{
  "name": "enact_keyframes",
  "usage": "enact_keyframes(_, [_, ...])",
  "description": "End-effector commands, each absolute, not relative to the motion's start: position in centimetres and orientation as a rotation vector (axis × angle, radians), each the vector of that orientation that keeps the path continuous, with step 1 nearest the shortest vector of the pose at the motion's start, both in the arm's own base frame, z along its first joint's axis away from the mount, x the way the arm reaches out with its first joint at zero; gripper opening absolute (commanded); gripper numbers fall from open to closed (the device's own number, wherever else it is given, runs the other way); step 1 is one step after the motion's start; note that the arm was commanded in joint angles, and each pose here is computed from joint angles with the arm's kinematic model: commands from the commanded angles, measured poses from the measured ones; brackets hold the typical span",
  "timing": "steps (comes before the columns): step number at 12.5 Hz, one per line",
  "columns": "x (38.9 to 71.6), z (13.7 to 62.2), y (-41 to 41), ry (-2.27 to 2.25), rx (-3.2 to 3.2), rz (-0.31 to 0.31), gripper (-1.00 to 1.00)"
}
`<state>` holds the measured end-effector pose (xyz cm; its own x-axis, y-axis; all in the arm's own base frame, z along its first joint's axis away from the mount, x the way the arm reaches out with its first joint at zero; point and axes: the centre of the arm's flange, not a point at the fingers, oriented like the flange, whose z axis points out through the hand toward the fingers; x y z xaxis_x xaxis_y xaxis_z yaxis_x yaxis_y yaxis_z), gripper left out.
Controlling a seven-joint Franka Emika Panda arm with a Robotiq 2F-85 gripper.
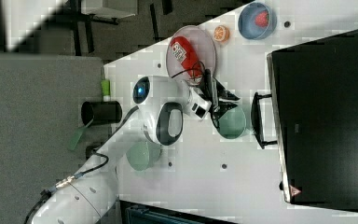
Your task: Drag mug forwards.
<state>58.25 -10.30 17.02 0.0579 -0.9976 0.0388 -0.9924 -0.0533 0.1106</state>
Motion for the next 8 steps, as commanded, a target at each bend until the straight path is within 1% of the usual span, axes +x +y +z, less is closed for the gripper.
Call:
enact_keyframes(1, [62.5, 19.7, -9.3, -2.093, 2.263, 0.037, -0.65])
enact_keyframes(4, [65.1, 19.5, -9.3, -2.094, 2.281, 0.078, -0.65])
enact_keyframes(8, [68.0, 19.1, -9.2, -2.081, 2.286, 0.077, -0.65])
